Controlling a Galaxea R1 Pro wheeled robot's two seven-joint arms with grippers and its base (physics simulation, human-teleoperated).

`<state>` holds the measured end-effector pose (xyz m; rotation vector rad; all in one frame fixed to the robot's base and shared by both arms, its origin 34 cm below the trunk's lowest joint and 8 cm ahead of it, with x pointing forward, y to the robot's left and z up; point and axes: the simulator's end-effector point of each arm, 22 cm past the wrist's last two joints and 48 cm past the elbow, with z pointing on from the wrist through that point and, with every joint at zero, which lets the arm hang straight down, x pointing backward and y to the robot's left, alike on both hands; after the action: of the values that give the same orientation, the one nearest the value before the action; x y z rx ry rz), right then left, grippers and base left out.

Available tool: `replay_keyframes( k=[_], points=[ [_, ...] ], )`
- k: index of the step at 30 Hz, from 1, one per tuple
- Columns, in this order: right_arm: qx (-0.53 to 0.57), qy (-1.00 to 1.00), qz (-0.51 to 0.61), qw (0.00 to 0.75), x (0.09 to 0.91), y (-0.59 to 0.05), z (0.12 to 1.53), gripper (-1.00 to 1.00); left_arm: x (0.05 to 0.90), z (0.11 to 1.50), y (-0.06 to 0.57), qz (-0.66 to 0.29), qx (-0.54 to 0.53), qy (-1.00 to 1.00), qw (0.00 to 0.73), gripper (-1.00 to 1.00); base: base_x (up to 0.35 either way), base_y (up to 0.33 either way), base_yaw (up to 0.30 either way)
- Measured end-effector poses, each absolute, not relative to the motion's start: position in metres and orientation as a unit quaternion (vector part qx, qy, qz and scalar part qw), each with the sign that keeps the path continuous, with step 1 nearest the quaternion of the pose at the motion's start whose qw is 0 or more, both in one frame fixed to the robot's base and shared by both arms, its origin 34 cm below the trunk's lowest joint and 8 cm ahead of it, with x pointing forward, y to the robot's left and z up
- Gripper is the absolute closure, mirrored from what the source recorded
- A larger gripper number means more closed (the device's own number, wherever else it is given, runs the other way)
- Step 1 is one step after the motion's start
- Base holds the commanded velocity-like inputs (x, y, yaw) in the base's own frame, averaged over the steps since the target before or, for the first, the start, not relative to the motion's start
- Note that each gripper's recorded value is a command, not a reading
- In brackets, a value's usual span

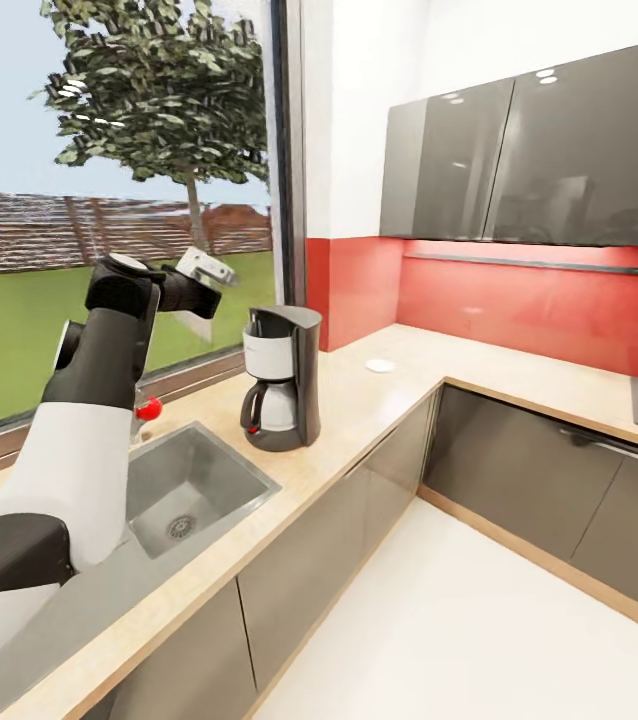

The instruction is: Set up a coffee station on the kitchen countertop: keep the coffee maker on the countertop, move the bottle of coffee from the kitchen shelf to the counter next to the coffee maker, place a paper coffee filter on top of the coffee maker, put the saucer next to the coffee maker with the coffee cup on the saucer, and place the electric kettle next to the coffee maker.

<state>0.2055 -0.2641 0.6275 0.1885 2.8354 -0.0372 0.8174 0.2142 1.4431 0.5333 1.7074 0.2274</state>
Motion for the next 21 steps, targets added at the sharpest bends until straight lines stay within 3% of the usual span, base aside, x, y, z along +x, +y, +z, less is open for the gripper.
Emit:
replay_keyframes(
  k=[4,21],
  points=[
    [0.066,0.987,-0.013,0.149,0.2050,-0.2647,0.6276,-1.00,0.8171,1.4395,0.2147,0.100,0.232,0.744,0.618,1.00,0.128,0.000,0.000],
    [0.066,0.987,-0.013,0.148,0.2042,-0.2649,0.6275,-1.00,0.8162,1.4423,0.2075,0.103,0.240,0.740,0.620,1.00,0.323,-0.013,0.000]
  ],
)
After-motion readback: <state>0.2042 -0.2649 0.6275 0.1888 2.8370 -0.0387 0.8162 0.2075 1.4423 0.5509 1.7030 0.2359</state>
